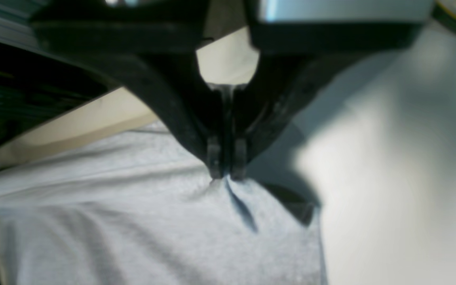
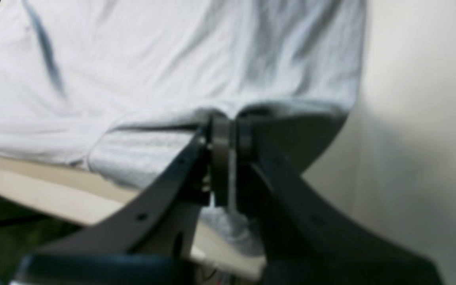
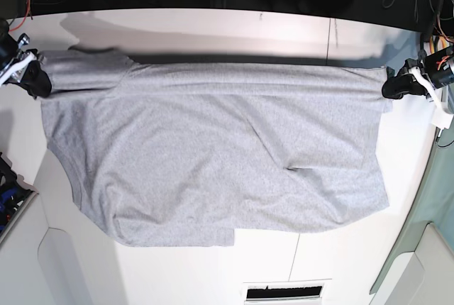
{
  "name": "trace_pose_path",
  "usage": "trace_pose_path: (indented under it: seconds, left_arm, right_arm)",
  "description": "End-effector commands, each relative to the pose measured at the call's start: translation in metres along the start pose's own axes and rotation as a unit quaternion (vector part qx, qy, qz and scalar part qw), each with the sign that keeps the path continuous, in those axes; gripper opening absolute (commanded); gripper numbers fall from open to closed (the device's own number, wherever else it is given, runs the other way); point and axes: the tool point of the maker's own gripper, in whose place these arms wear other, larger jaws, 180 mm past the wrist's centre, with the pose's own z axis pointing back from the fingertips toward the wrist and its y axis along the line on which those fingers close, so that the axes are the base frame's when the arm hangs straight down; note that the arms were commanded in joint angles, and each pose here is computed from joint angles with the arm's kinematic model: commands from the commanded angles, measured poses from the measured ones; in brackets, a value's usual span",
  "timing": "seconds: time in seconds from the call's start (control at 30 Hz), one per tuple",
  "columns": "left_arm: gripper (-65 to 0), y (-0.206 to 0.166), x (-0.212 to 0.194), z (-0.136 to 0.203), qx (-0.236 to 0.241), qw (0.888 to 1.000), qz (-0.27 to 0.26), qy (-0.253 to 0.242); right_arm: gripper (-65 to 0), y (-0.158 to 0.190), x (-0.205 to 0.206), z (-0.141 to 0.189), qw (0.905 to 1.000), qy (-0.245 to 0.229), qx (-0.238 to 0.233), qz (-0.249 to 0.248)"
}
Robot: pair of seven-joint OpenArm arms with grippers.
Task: Layout the t-shirt on the table in an organized manner, then fold the t-shirt properly
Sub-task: 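Lift the shoulder edge with both grippers and fold it over the body, then lower the folded edge with both grippers and pull it back flat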
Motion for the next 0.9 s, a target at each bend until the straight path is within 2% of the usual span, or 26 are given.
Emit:
trace_pose_path:
  seconds: [0.0,0.17,0.3,0.43,0.57,0.87]
  left_arm:
    - [-65.0,0.005,0.018,0.006,0.012,0.999,-0.02,-0.026]
    - [-65.0,0.013,0.02,0.002,0.039,0.998,-0.041,-0.037]
    - [-65.0,0.018,0.026,-0.001,0.049,0.996,-0.049,-0.047]
    - [-65.0,0.019,0.037,-0.007,0.057,0.995,-0.071,-0.047]
    - [-65.0,0.016,0.06,-0.011,0.056,0.993,-0.078,-0.07]
    - [-65.0,0.01,0.083,-0.033,0.052,0.991,-0.087,-0.092]
  right_arm:
    - [-65.0,-0.002,0.024,-0.002,0.9995,-0.029,-0.002,0.014]
    - [-65.0,0.002,0.048,-0.043,0.9991,-0.037,0.012,0.019]
    - [-65.0,-0.007,0.073,-0.065,0.9983,-0.055,0.001,0.018]
    - [-65.0,-0.015,0.096,-0.077,0.9973,-0.073,0.0,-0.002]
    - [-65.0,-0.021,0.109,-0.084,0.9972,-0.074,-0.007,-0.007]
    - [-65.0,-0.033,0.102,-0.098,0.9963,-0.077,-0.015,-0.035]
